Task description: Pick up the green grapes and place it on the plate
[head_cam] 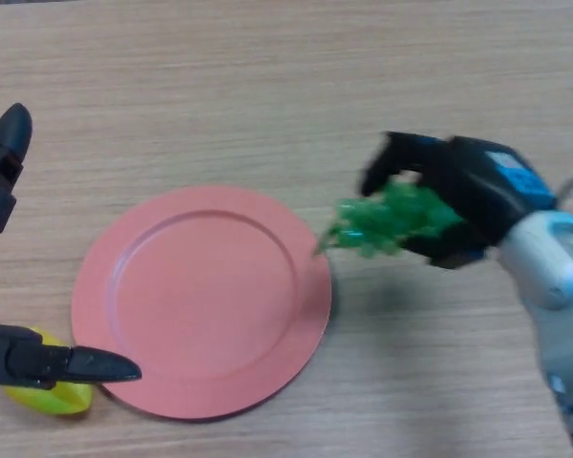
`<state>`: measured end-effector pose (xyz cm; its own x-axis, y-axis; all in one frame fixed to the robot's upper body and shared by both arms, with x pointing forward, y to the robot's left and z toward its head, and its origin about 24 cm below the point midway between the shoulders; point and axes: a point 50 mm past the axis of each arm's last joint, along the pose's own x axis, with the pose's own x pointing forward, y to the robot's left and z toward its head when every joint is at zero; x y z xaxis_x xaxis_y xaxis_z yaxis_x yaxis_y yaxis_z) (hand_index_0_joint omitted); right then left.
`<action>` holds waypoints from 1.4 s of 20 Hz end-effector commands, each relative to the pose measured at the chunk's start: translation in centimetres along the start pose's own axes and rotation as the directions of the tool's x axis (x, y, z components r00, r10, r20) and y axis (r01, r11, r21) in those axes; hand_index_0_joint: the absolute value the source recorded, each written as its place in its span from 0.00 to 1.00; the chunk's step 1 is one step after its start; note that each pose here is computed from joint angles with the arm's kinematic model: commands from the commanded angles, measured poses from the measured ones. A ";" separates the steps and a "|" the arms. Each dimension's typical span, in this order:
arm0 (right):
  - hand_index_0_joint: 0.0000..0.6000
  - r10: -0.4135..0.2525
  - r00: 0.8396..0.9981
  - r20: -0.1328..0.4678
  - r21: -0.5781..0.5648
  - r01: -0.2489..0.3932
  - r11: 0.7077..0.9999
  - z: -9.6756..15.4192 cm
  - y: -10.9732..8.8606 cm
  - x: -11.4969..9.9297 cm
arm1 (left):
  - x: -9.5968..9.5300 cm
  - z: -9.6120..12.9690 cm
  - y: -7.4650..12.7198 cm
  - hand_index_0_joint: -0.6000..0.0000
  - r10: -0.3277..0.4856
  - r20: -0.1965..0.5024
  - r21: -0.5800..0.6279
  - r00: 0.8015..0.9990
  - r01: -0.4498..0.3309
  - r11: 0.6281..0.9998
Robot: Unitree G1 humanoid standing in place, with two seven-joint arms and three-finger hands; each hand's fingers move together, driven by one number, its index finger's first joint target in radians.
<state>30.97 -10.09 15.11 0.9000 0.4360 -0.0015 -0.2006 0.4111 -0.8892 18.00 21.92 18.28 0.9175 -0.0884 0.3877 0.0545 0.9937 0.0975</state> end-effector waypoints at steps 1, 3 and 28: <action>1.00 -0.180 0.968 0.173 0.053 0.174 0.983 4.6 -4.1 0.5 | -0.6 2.9 0.8 1.00 0.018 0.203 0.074 0.979 -0.033 0.997; 1.00 -0.151 0.974 0.166 0.219 0.113 0.969 7.1 -3.8 1.3 | -0.7 2.7 1.1 1.00 0.039 0.196 0.071 0.980 -0.054 0.996; 0.00 -0.430 0.897 0.104 0.678 0.253 0.691 5.2 -7.4 -9.1 | 0.1 3.5 0.3 1.00 0.005 0.153 0.061 0.988 -0.014 0.998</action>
<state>23.40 -12.73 21.52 0.9297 0.2761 0.2439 -0.2041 0.9372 -0.2829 17.73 22.46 19.17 0.9189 -0.0554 0.3906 0.0163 0.9946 0.1027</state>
